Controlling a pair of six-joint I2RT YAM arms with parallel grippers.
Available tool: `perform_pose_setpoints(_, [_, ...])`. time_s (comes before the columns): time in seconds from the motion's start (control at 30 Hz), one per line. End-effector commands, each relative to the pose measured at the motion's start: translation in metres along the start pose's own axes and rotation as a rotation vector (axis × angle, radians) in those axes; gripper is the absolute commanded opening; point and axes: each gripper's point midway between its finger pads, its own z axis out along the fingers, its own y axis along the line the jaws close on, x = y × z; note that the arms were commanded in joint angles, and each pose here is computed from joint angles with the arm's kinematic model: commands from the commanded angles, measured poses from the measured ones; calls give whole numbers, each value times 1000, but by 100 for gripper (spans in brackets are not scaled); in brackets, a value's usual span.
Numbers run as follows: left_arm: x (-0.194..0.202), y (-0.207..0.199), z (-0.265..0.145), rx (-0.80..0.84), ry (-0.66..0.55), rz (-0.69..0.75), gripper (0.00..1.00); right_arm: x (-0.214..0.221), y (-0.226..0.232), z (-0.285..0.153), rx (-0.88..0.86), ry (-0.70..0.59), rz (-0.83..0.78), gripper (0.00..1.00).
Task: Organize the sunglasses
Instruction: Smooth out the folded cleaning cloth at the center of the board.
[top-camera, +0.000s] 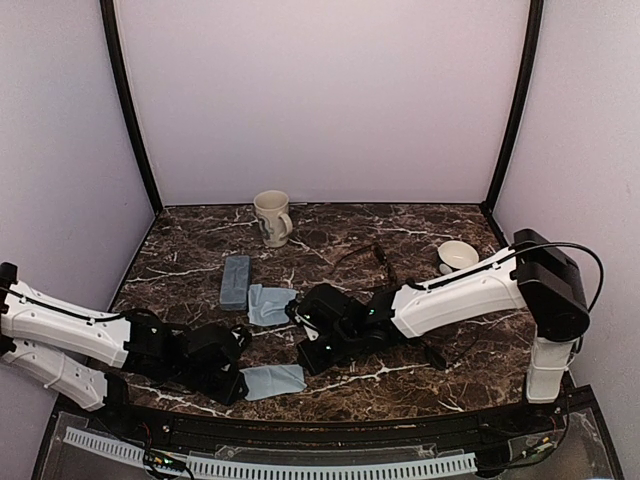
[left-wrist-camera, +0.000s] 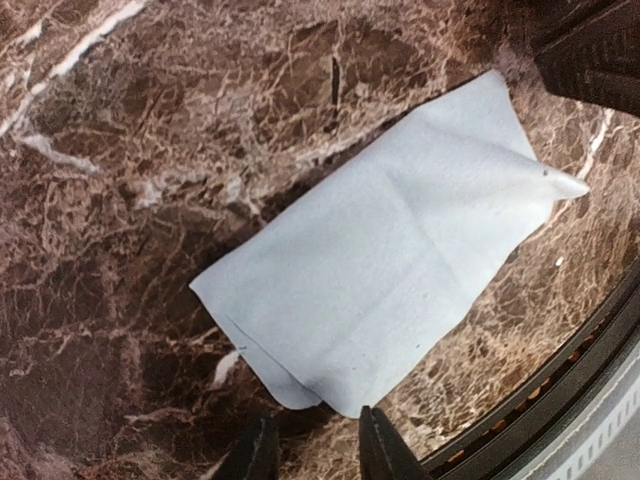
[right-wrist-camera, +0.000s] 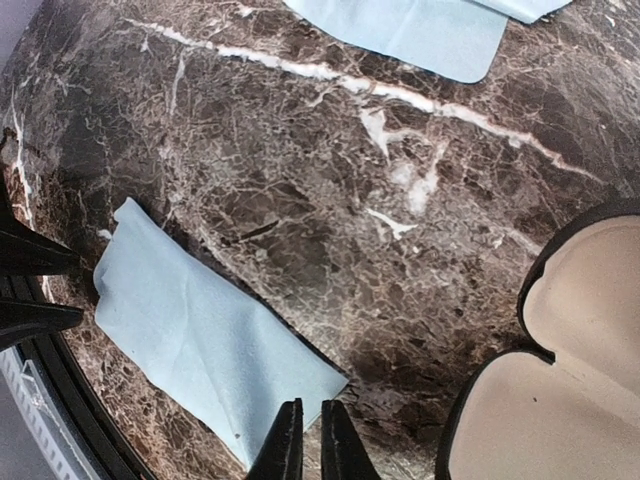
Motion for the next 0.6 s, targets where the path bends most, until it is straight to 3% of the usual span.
perform_pose_setpoints(0.0, [10,0,8,-21,29,-18,28,-11,15,-6,-69,-44,-4,9])
perform_pose_setpoints(0.57, [12,-10,13,-8,47,-15,24,3,22,19,-130,11,7,9])
